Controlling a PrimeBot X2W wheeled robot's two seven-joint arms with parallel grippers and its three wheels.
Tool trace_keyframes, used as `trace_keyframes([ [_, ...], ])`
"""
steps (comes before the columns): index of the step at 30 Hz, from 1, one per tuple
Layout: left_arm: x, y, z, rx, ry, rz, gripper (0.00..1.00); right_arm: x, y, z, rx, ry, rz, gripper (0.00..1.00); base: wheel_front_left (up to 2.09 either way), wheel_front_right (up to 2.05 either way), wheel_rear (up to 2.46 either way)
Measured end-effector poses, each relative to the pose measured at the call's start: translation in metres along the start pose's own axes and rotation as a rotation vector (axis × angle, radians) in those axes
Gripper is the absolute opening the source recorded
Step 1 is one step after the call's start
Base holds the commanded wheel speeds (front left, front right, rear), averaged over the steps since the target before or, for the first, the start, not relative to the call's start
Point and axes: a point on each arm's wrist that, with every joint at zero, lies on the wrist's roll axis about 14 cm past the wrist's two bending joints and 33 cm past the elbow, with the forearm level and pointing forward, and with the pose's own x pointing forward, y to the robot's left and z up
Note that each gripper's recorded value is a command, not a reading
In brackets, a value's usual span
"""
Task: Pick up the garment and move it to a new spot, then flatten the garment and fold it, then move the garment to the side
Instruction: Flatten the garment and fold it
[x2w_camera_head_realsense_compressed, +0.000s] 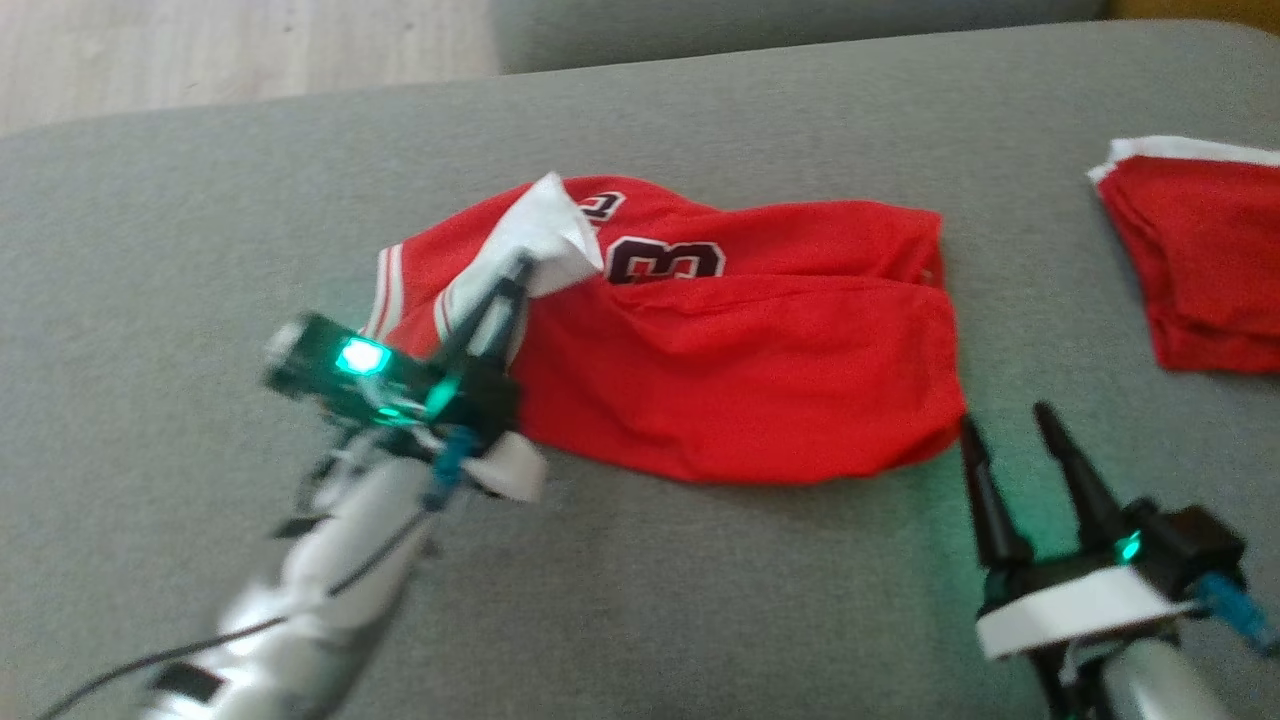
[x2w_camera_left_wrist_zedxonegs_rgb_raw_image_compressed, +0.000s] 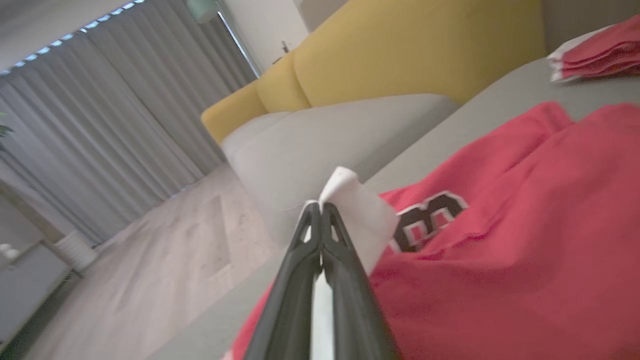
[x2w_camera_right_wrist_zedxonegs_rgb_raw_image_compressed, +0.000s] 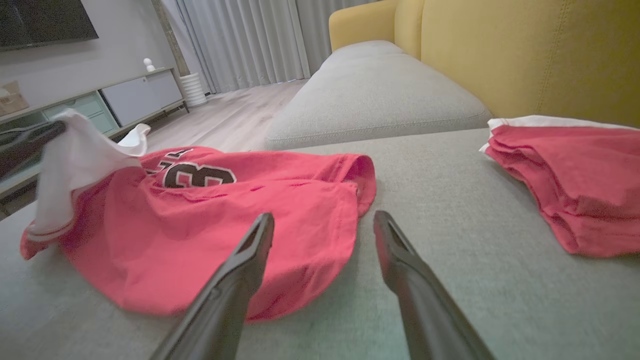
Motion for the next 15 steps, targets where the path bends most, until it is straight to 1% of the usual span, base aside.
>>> trace_keyframes([
  [3, -0.013, 0.045, -0.003, 0.061, -0.011, 0.088, 0.0, 0.016, -0.013, -0.001, 0.009, 0.013, -0.007, 1.0, 0.0, 0.0, 0.0],
  [6, -0.023, 0.075, 0.006, 0.092, -0.034, 0.149, 0.0, 0.03, -0.028, -0.005, -0.017, 0.06, -0.007, 1.0, 0.0, 0.0, 0.0],
  [10, -0.031, 0.104, 0.011, 0.116, -0.033, 0.208, 0.0, 0.057, -0.038, 0.001, -0.015, 0.105, 0.008, 1.0, 0.0, 0.0, 0.0],
  [12, -0.035, 0.116, 0.008, 0.131, -0.02, 0.234, 0.0, 0.07, -0.037, 0.001, 0.009, 0.148, 0.023, 1.0, 0.0, 0.0, 0.0],
  [15, -0.039, 0.127, 0.004, 0.132, -0.004, 0.254, 0.0, 0.083, -0.033, -0.002, 0.079, 0.196, 0.044, 1.0, 0.0, 0.0, 0.0],
])
